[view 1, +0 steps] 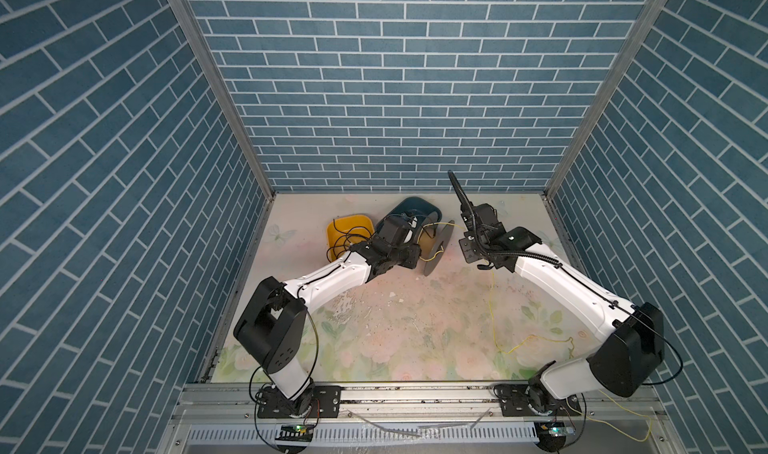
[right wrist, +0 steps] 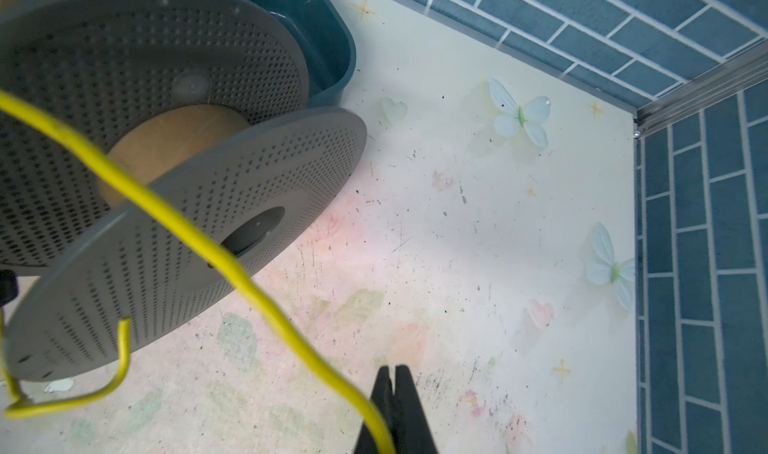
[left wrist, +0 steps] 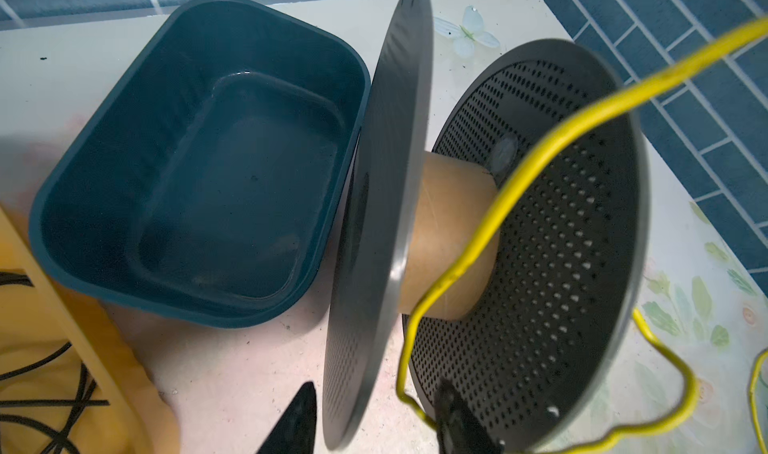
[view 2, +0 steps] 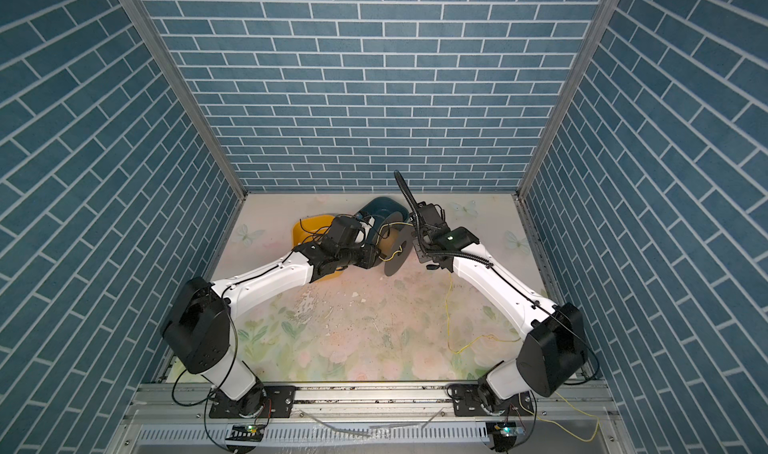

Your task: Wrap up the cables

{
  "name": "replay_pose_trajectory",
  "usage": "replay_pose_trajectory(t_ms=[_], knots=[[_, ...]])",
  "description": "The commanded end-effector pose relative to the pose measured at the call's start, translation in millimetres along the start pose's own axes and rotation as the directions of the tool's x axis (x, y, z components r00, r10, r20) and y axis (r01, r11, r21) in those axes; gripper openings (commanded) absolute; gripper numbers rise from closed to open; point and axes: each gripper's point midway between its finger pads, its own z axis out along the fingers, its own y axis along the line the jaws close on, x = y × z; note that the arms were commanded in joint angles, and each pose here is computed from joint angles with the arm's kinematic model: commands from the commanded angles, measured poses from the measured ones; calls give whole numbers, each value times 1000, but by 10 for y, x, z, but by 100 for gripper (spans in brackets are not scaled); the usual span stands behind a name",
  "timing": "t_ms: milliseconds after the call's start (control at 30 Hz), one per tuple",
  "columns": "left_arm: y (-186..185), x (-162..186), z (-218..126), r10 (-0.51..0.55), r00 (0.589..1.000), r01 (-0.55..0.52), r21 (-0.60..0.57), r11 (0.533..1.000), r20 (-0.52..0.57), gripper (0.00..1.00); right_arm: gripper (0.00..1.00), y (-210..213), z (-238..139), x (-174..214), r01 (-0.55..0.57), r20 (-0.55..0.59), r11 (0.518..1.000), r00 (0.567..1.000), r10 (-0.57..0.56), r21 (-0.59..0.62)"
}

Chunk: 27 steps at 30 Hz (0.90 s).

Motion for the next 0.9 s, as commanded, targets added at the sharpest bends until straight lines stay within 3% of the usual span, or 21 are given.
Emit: replay_pose_trajectory(t_ms=[0, 133, 467, 700, 867], knots=[[-4, -148, 33, 9, 999, -9, 3, 1000, 35, 47, 0, -169, 20, 2, 41, -47, 992, 998, -35, 120], [11, -164, 82, 8, 999, -8, -3, 1000, 37, 46, 0, -243, 80, -5, 41, -67, 982, 997, -29, 185], [18, -256, 228, 25, 998, -26, 13, 1000, 50, 48, 0, -237, -4, -83, -35, 7, 989, 999, 35, 143], [41, -419, 335, 60, 995, -61, 16, 998, 81, 48, 0, -587, -375, -148, -187, 141, 969, 976, 164, 164], [-66, -644, 615, 102, 987, -110, 56, 992, 125, 48, 0, -892, -577, -93, -322, 228, 933, 932, 281, 164]])
